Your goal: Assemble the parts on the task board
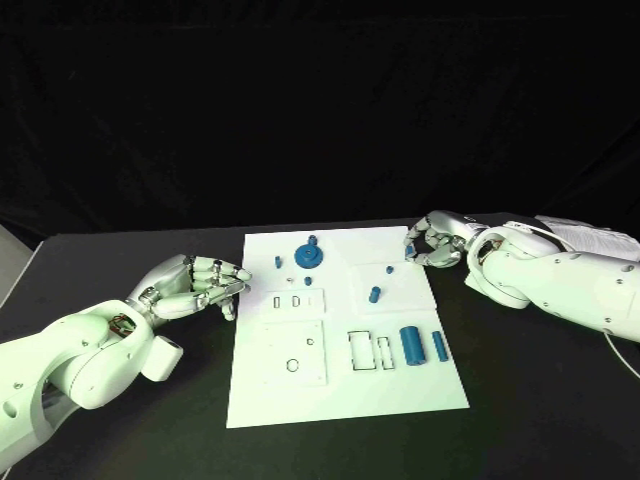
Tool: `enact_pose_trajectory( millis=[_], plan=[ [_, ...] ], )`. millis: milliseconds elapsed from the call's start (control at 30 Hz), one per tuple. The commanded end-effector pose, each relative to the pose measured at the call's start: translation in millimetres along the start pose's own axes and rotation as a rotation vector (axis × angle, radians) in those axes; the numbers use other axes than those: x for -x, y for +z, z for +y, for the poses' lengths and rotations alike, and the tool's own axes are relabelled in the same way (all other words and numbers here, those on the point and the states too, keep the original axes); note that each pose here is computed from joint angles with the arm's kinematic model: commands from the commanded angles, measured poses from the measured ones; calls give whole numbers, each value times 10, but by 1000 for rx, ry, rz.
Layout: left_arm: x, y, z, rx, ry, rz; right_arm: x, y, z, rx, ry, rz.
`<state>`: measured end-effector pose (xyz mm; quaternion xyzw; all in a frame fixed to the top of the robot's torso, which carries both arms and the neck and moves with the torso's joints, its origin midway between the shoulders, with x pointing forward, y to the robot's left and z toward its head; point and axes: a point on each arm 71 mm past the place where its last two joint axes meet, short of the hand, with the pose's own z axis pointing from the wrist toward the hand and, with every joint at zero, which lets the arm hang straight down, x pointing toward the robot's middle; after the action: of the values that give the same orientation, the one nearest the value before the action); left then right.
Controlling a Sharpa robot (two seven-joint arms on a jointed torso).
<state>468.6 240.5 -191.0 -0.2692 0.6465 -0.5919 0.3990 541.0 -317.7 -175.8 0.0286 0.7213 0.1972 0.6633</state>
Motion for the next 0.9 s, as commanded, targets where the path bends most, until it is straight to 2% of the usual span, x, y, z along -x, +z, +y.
enact_pose_trajectory(
  millis=[33,567,900],
  plan=[
    [-13,3,-9,-8,-10,12,-37,1,0,-3,-12,26],
    [-10,1,-4,-5,-11,13,-32,16,-8,-8,-14,17],
    [-9,0,-3,-4,-10,13,-1,16,23,2,-6,-36]
  ],
)
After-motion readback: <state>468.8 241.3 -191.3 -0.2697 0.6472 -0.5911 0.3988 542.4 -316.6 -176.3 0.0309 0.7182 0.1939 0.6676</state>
